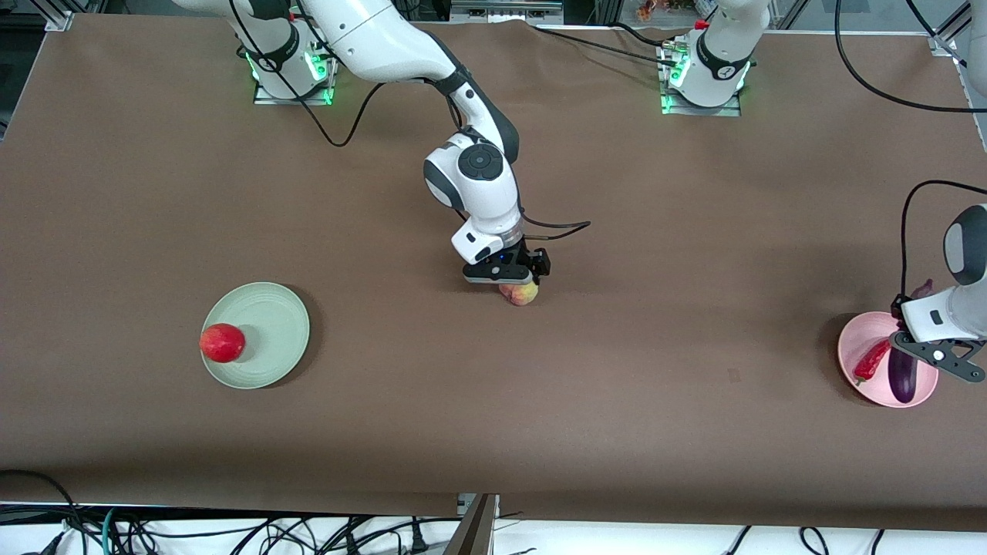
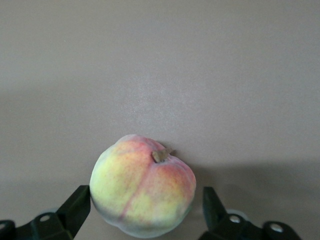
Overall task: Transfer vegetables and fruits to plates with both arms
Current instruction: 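Carry the eggplant to the pink plate while the right gripper grasps the peach, then release the eggplant on the pink plate while the right gripper lifts the peach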
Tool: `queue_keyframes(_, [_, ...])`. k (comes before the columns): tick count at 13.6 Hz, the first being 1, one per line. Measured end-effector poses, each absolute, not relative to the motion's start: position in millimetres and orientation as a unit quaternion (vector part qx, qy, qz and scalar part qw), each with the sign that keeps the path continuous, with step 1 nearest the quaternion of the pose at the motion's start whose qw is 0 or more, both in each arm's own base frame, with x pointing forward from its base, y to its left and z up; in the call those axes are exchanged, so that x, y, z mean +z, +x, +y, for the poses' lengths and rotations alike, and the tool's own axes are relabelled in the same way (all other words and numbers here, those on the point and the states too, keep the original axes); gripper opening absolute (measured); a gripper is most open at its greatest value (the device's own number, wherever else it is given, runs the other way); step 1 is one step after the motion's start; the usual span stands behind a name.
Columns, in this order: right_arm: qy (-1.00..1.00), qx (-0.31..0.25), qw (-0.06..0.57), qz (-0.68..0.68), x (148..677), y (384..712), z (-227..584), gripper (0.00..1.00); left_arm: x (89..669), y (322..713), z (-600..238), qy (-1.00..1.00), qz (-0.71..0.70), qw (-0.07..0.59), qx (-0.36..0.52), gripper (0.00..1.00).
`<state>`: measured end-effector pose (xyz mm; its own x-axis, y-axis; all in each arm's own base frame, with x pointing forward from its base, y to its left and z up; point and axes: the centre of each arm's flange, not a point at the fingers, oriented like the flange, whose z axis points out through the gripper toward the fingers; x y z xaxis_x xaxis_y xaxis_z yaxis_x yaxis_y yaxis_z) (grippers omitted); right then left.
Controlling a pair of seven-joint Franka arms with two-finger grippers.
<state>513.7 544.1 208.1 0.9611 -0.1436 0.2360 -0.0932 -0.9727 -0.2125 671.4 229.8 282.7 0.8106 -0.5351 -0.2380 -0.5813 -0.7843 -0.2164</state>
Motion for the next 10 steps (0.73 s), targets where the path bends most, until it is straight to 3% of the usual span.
queue_keyframes(1, [-0.985, -0.131, 0.098, 0.054, 209, 514, 545, 0.95, 269, 671, 241, -0.941, 0.298, 0.145, 0.075, 0.34])
queue_keyframes(2, [-0.984, -0.138, 0.098, 0.048, 210, 514, 545, 0.85, 256, 670, 250, -0.941, 0.298, 0.147, 0.067, 0.34])
queue_keyframes(3, [-0.984, -0.141, 0.097, 0.044, 210, 514, 546, 0.82, 246, 670, 255, -0.941, 0.300, 0.147, 0.059, 0.34])
queue_keyframes(10, [-0.982, -0.154, 0.100, 0.041, 209, 518, 544, 0.82, 219, 670, 268, -0.940, 0.303, 0.150, 0.037, 0.38])
